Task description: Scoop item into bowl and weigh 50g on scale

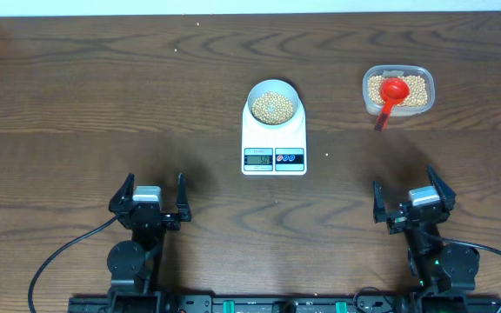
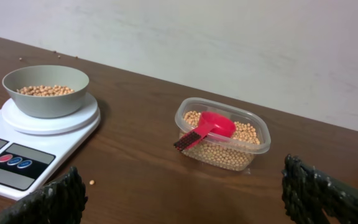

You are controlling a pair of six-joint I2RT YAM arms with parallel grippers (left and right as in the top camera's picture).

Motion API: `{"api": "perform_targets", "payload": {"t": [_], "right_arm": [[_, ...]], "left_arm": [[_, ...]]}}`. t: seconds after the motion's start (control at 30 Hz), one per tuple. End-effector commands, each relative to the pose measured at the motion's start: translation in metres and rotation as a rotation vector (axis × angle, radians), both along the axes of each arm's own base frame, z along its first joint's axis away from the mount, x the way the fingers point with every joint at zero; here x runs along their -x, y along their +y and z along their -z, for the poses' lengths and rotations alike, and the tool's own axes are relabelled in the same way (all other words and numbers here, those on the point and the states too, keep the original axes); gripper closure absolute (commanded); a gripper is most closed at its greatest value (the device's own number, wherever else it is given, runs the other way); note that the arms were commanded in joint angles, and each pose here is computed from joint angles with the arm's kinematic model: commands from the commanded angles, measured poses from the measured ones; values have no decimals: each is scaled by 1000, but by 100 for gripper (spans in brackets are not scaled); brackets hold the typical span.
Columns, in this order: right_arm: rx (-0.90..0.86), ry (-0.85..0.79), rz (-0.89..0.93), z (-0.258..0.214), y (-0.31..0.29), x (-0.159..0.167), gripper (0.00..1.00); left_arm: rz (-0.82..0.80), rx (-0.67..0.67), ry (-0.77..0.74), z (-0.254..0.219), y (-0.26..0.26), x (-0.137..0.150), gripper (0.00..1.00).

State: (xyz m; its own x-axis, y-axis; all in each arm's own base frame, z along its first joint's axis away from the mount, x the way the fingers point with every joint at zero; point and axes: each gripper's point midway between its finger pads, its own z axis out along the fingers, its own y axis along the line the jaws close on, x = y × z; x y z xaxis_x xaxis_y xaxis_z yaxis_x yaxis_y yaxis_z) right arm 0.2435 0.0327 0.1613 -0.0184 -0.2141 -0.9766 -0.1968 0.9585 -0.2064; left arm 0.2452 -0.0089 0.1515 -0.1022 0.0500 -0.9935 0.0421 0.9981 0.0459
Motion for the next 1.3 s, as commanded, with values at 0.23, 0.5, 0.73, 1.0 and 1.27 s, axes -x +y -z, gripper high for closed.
{"api": "perform_targets", "payload": {"t": [0.23, 0.5, 0.73, 1.0, 1.27], "right_arm": [[6, -3, -8, 1, 2, 0, 1], [6, -3, -8, 1, 2, 0, 1], [6, -3, -8, 1, 2, 0, 1], [6, -3, -8, 1, 2, 0, 1], [6, -3, -8, 1, 2, 0, 1]], "left_arm": [[-19, -24, 54, 16, 4, 1, 2], [-18, -25, 65, 18, 4, 1, 2], [-18, -25, 64, 18, 4, 1, 2], [-18, -25, 64, 18, 4, 1, 2], [-18, -25, 65, 18, 4, 1, 2]]}}
